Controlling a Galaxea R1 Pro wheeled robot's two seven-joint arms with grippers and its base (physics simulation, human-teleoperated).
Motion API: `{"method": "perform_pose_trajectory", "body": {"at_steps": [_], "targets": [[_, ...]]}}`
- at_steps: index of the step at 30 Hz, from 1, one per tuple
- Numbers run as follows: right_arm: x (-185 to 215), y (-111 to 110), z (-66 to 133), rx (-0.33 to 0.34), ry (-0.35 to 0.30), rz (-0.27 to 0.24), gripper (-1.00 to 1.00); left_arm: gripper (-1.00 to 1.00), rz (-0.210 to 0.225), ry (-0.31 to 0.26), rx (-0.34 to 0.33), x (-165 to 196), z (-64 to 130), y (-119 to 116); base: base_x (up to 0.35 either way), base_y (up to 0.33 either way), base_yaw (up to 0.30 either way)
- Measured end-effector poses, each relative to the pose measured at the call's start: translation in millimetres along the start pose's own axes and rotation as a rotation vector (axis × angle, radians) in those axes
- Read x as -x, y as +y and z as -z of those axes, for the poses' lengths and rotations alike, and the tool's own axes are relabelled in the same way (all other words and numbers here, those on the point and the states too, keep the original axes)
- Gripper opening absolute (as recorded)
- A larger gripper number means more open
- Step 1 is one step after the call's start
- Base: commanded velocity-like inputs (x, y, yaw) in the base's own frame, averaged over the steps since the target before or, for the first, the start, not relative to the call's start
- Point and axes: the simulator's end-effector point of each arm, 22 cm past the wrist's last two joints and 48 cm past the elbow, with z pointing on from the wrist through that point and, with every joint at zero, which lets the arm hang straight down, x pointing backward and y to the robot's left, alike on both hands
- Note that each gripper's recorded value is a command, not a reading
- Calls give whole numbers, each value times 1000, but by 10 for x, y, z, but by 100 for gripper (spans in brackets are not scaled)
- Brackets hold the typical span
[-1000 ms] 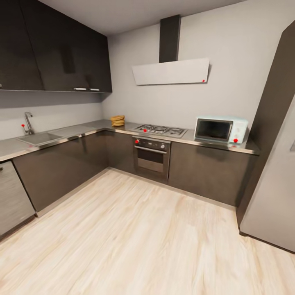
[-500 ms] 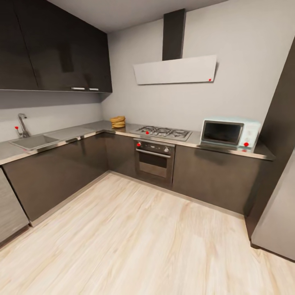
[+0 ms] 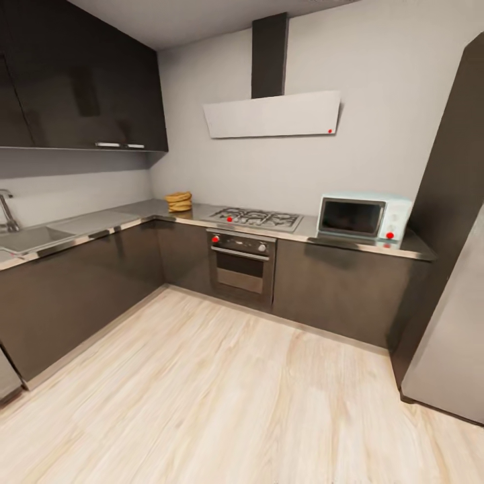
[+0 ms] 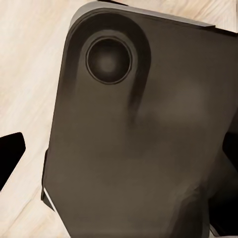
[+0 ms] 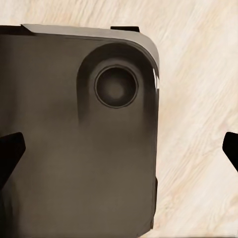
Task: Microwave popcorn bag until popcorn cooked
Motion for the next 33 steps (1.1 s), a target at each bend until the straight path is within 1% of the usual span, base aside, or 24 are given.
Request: {"method": "perform_pose_trajectory", "body": {"at_steps": [23, 33], "targets": [[1, -2, 0, -1, 0, -2, 100, 100, 10, 0, 0, 3, 0, 1, 0, 0, -245], [5, -4, 0, -2, -1, -4, 100, 100, 25, 0, 5, 7, 0, 25, 0, 0, -247]]}}
